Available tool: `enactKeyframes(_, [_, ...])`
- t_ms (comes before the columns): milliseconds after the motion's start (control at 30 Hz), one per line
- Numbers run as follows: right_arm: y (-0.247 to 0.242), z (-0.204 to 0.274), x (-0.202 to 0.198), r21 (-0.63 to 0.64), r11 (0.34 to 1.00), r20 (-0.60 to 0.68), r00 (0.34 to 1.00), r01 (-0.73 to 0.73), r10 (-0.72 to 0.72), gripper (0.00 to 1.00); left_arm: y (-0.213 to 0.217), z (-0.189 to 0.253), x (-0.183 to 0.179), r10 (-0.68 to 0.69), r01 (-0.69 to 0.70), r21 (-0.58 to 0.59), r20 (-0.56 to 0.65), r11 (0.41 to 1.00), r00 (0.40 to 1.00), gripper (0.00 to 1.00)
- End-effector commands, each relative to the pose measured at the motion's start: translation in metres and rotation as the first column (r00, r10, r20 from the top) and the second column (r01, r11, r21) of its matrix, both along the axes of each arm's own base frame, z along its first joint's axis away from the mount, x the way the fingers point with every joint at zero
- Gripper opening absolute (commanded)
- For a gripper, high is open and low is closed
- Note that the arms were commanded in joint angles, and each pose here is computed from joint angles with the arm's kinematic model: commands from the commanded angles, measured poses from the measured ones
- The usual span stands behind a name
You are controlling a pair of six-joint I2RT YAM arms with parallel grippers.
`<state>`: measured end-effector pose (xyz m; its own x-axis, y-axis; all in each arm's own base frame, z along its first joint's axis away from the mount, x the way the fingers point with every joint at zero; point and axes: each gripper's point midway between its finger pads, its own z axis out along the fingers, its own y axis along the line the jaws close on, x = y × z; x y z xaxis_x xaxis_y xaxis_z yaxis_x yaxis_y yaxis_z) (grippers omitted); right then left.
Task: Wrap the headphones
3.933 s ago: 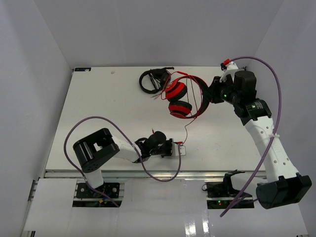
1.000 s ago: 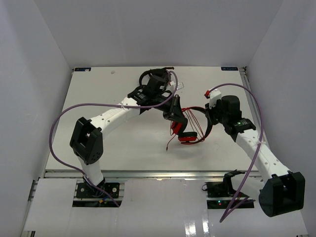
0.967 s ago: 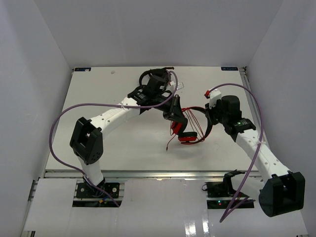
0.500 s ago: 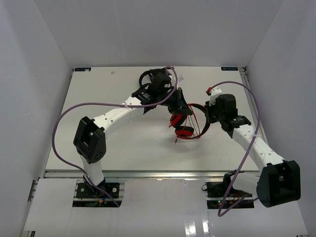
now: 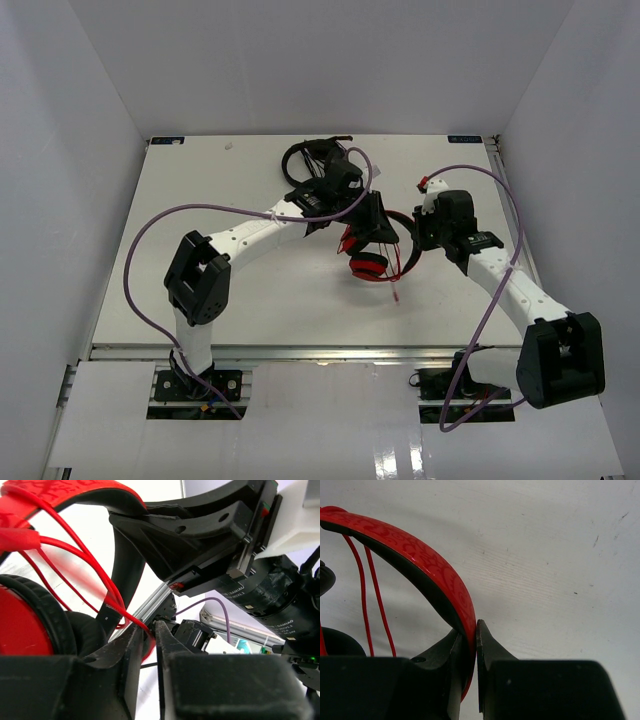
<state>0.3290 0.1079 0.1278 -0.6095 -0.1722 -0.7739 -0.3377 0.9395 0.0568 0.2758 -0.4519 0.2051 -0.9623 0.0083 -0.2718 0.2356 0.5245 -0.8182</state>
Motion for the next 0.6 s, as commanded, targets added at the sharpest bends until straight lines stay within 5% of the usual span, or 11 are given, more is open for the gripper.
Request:
enactKeyframes(0, [0.011, 0.036, 0.02, 0.091, 0.996, 0.083, 0.996, 0.001, -0.009, 0.08, -0.003, 0.027, 0.001, 0.017, -0.015, -0.046, 0.043, 0.999, 0.999, 0.33])
enactKeyframes(567, [0.003, 0.037, 0.024, 0.092, 0.996, 0.081, 0.996, 0.017, -0.024, 0.08, 0.007, 0.045, -0.021, -0.013, 0.019, -0.059, 0.101, 0.998, 0.995, 0.38])
